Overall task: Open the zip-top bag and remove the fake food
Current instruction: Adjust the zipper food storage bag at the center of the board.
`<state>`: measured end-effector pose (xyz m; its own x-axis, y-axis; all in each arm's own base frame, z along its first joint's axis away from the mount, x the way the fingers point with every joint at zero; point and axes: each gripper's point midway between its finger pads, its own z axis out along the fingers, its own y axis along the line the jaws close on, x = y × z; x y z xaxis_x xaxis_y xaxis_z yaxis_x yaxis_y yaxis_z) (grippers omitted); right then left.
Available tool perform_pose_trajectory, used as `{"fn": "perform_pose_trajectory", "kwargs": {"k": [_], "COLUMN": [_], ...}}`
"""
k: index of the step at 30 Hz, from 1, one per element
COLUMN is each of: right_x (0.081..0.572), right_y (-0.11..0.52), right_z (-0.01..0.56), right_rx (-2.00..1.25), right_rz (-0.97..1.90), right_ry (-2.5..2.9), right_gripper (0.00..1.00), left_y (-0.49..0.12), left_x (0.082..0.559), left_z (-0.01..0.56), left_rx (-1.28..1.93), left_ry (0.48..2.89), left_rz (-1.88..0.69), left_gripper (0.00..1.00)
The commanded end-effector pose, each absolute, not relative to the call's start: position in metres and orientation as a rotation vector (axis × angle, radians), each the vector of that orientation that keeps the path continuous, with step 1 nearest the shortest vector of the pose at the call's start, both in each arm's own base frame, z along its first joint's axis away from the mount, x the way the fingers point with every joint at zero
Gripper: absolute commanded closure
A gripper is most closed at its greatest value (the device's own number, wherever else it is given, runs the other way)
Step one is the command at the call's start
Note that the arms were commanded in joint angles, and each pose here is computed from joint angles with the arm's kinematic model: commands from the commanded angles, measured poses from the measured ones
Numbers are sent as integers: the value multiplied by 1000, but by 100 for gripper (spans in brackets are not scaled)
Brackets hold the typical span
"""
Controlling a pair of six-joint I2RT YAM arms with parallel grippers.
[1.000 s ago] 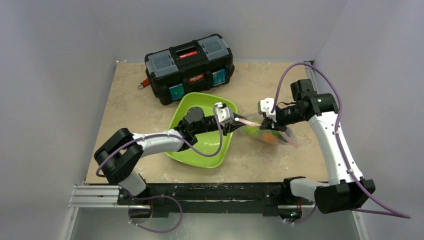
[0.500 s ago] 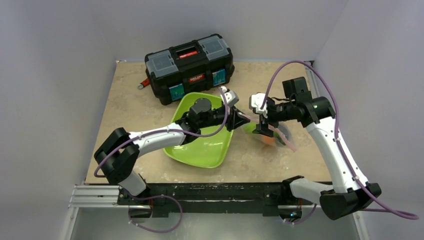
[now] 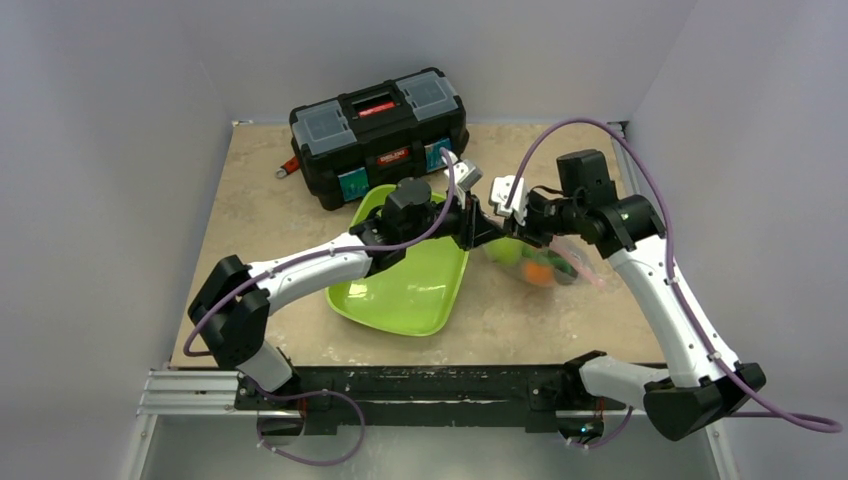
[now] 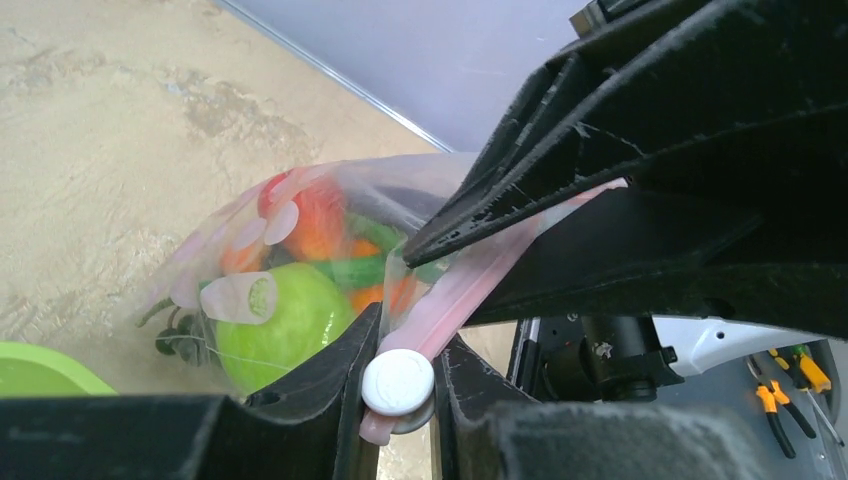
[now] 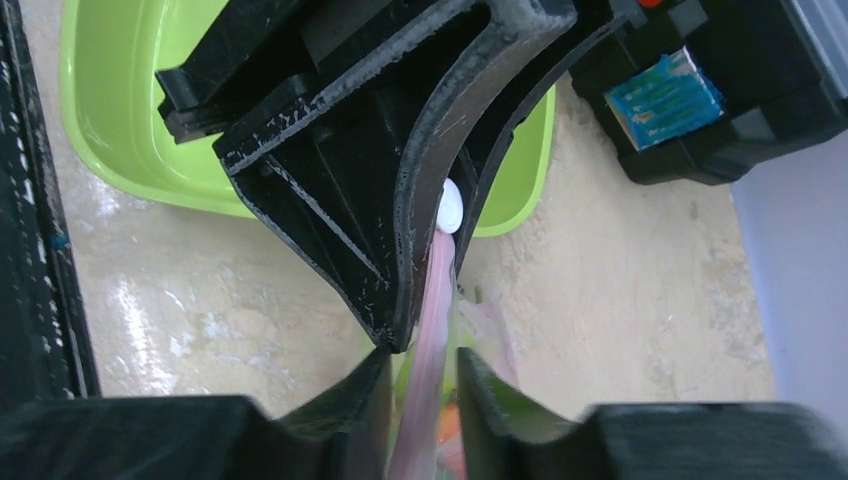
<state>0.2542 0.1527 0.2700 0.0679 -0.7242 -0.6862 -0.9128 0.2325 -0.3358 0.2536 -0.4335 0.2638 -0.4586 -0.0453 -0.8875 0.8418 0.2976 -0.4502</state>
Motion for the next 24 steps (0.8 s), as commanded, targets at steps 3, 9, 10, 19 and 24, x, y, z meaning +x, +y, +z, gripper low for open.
{"fn": "perform_pose_trajectory", "kwargs": {"k": [3,9,10,19,24], "right_x": [268,261,258,218,202], "right_y": [146,153,156,167,170], "right_z": [302,311,311,303,292], "right_rx": [-1407,-1377,-1385,-1567,-1650], "right_rz": [200,272,300,466,539], "right_ry": [1688,1691,1685,1580,1544], "right_gripper": [97,100,100,100,100], "left_y": [-433,-427,-425,-377,-367], "left_x": [242,230,226,202,199], "left_z": [299,302,303,296,287], "left_rx": [759,861,876,959,973], "left_ry": [1619,1534,1507,1113,1018], "left_rz": [-1337,-1322,-1324,-1123,-1045], "left_gripper": [100,99,91,12,10]}}
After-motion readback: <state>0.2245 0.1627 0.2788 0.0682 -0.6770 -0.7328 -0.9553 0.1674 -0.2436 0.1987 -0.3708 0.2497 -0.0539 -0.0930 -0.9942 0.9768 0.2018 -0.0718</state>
